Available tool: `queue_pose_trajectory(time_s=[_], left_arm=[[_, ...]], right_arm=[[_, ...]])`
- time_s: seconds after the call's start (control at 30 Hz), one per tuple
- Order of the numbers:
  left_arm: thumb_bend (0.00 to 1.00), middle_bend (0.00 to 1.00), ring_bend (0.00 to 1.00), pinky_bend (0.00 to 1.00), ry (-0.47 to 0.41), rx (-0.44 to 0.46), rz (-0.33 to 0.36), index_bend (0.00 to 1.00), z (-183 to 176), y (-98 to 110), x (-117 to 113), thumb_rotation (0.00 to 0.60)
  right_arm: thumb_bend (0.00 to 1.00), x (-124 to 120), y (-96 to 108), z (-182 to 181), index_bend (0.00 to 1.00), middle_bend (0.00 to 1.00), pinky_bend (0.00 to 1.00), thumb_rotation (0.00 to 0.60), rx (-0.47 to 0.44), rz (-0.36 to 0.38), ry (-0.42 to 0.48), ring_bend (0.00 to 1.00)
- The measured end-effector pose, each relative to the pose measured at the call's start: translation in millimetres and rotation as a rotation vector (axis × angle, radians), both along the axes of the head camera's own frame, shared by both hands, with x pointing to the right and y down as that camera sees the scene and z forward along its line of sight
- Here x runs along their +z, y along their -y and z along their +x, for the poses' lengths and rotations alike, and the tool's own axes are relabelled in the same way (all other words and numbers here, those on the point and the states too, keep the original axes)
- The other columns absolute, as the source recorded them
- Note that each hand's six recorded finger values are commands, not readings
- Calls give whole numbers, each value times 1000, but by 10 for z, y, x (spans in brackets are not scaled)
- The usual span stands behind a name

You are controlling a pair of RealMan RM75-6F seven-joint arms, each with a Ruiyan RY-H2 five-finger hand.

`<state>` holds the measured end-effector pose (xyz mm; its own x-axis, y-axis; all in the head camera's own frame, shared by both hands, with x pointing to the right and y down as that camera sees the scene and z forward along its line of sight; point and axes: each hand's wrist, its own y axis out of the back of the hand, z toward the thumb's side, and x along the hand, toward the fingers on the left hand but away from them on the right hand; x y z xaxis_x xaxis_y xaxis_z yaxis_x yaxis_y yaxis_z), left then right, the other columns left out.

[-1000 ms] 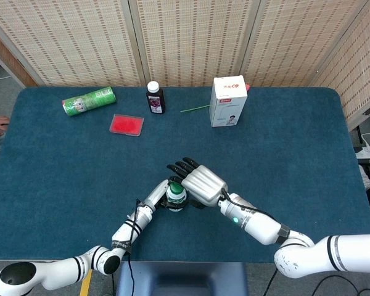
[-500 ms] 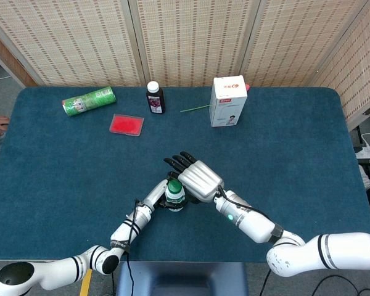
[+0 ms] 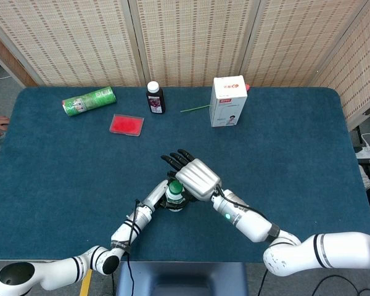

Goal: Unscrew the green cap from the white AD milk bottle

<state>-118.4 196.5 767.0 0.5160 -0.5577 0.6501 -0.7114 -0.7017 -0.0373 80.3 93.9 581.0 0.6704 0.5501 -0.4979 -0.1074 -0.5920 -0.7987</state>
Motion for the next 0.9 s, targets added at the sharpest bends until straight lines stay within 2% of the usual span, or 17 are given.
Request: queue_pose_trajectory(time_s=[0.5,0.7,0.8,0.9], left_arm=[[806,769,312,55,-3,-7,4,619,-10,15,-23,600],[778,761,312,56,0,-12,4,619,-57,30,-27,600],[734,704,295,55,-3,-31,7,612,-99,46,-38,600],[685,558,217,47,-11,-39,8,525,-113,49,-48,600]], right_arm=[[243,-91,63,-72,532,18,0,600,34,41,60,0],[243,-110,181,97,531,19,0,600,82,73,49,0],[243,-27,222,322,524,19,0,600,105,84,-8,0],[243,103,234,574,518,19,0,600,124,81,-67,0]])
